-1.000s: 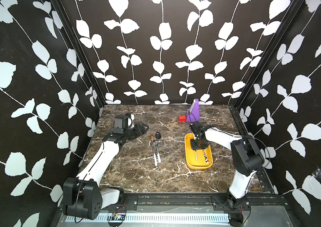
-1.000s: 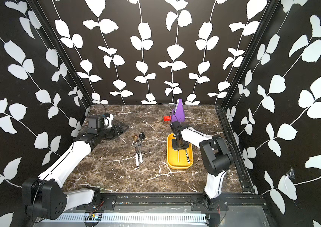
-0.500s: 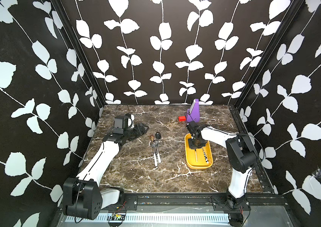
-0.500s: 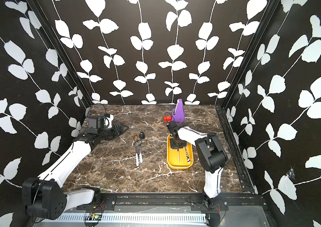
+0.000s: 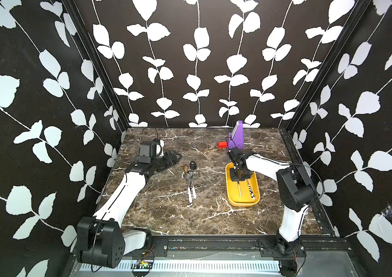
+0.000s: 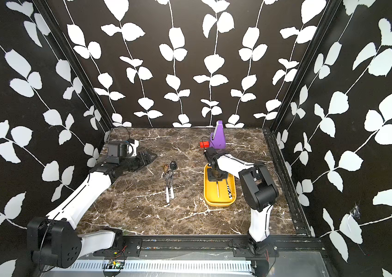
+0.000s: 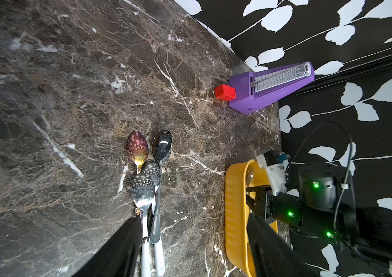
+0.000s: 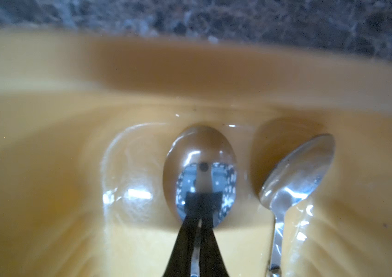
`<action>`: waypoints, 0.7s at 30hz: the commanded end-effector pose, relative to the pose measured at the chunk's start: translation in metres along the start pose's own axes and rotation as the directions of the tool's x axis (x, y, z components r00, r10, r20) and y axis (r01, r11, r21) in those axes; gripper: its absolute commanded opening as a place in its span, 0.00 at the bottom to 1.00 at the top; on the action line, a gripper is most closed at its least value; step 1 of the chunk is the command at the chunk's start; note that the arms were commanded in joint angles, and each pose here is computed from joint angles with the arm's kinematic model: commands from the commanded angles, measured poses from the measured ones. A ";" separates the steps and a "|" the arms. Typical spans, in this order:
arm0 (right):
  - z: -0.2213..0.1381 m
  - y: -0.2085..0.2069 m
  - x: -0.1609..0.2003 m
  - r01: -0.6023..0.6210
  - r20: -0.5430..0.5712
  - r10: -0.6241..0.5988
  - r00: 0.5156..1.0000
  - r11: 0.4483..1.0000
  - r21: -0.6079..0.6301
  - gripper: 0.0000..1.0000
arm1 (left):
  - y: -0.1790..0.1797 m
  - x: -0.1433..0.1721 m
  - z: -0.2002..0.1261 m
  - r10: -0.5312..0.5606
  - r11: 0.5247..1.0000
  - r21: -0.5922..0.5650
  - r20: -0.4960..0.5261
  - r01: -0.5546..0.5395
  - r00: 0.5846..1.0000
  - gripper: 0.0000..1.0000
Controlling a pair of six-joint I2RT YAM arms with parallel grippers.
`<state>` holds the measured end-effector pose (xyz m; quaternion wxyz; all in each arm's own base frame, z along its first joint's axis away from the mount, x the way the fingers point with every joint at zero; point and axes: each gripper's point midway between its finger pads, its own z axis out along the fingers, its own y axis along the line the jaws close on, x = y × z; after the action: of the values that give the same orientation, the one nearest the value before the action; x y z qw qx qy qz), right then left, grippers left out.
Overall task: Put the spoon into the storage box
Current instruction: Adjust the spoon in the storage box.
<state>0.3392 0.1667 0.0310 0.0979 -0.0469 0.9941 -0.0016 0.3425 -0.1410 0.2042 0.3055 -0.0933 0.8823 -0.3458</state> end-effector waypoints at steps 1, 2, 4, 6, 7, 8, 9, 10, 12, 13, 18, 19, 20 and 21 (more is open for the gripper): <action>-0.020 0.014 -0.007 -0.047 0.047 0.054 0.997 0.989 -0.140 0.03 | 0.004 0.006 -0.002 0.009 1.000 -0.009 -0.009 -0.009 1.000 0.75; -0.023 0.015 -0.007 -0.052 0.047 0.060 0.997 0.986 -0.156 0.00 | 0.003 0.007 -0.002 0.011 1.000 -0.008 -0.012 -0.011 1.000 0.75; -0.024 0.018 -0.007 -0.053 0.037 0.061 0.997 0.981 -0.189 0.00 | 0.004 0.007 -0.002 0.008 1.000 -0.010 -0.012 -0.008 1.000 0.75; -0.023 0.020 -0.008 -0.068 0.029 0.077 0.997 0.971 -0.229 0.00 | 0.004 0.008 -0.001 0.007 1.000 -0.007 -0.013 -0.008 1.000 0.75; -0.022 0.021 -0.009 -0.077 0.030 0.087 0.996 0.965 -0.249 0.00 | 0.004 0.007 -0.001 0.006 1.000 -0.006 -0.012 -0.006 1.000 0.75; -0.020 0.019 -0.009 -0.097 0.026 0.107 0.994 0.960 -0.262 0.01 | 0.004 0.008 -0.001 0.006 1.000 -0.006 -0.014 -0.006 1.000 0.75; -0.017 0.020 -0.009 -0.113 0.012 0.121 0.993 0.951 -0.288 0.01 | 0.004 0.008 -0.001 0.005 1.000 -0.004 -0.015 -0.006 1.000 0.75; -0.015 0.022 -0.009 -0.121 -0.003 0.127 0.992 0.940 -0.320 0.02 | 0.004 0.009 -0.001 0.005 1.000 -0.003 -0.016 -0.005 1.000 0.75; -0.006 0.024 -0.006 -0.145 -0.035 0.143 0.989 0.922 -0.358 0.05 | 0.005 0.010 0.000 0.005 1.000 -0.003 -0.019 -0.005 1.000 0.75; -0.003 0.026 -0.006 -0.152 -0.045 0.146 0.988 0.913 -0.380 0.06 | 0.005 0.010 0.000 0.005 1.000 -0.003 -0.022 -0.005 1.000 0.75; 0.006 0.027 -0.004 -0.155 -0.056 0.144 0.988 0.907 -0.391 0.12 | 0.005 0.012 0.001 -0.001 1.000 0.003 -0.025 0.002 1.000 0.75; 0.007 0.024 -0.004 -0.152 -0.054 0.142 0.988 0.916 -0.372 0.15 | 0.005 0.012 0.001 -0.001 1.000 0.004 -0.027 0.001 1.000 0.75; 0.006 0.020 -0.004 -0.147 -0.049 0.139 0.989 0.924 -0.352 0.17 | 0.005 0.012 0.002 -0.002 1.000 0.003 -0.028 0.002 1.000 0.75; 0.007 0.014 -0.004 -0.147 -0.046 0.140 0.989 0.936 -0.321 0.19 | 0.005 0.012 0.002 0.000 1.000 0.004 -0.029 0.000 1.000 0.75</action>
<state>0.3455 0.1868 0.0293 0.0781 0.0141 0.9793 0.1860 0.3385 -0.1414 0.1954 0.2949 -0.0948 0.8857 -0.3458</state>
